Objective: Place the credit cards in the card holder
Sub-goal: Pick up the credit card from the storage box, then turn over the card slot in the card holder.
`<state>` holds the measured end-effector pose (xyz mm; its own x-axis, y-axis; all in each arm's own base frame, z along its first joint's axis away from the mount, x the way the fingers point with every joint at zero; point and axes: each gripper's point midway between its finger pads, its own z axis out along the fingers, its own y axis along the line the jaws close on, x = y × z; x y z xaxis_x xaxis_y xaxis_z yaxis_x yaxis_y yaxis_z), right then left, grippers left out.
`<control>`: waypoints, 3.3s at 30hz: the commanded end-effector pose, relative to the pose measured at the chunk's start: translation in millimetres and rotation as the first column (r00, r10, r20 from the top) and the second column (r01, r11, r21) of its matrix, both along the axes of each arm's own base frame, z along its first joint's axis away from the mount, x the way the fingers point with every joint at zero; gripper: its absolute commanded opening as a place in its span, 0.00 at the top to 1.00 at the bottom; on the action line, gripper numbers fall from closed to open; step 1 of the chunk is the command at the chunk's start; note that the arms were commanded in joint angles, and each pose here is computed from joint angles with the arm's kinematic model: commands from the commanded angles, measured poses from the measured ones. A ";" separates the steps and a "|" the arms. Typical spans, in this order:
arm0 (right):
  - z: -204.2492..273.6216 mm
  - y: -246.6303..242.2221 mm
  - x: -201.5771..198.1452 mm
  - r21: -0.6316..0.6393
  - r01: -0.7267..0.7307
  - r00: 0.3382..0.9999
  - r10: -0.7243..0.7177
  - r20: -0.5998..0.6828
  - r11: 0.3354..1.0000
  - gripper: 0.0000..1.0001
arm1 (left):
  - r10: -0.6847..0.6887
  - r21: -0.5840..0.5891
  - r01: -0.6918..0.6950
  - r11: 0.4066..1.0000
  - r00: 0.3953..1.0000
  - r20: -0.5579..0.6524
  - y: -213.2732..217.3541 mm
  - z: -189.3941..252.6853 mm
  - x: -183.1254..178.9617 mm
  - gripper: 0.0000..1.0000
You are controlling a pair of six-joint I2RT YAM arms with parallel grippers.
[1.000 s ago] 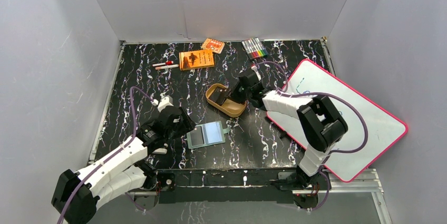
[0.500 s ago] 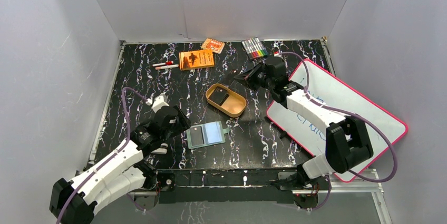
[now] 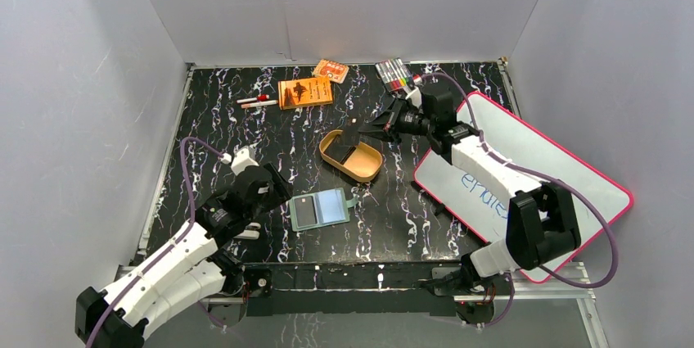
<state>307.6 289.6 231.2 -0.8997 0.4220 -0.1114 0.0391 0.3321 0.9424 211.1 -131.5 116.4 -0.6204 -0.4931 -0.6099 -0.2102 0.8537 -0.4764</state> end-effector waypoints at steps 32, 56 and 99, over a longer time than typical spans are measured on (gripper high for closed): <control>-147.2 15.9 -110.8 -0.359 -0.525 0.827 0.562 -0.002 0.772 1.00 | -0.112 0.076 0.130 0.989 0.973 -0.201 -16.8 -65.6 -11.7 0.48; -165.5 23.1 -115.0 -0.319 -0.571 0.813 0.575 -0.092 0.757 1.00 | -0.106 0.066 0.122 0.990 0.971 -0.213 -17.3 -72.5 -13.9 0.48; -127.8 83.2 -130.1 -0.257 -0.633 0.743 0.666 0.061 0.730 1.00 | -0.439 -0.196 0.412 0.890 0.889 -0.126 -97.4 -44.0 -10.5 0.36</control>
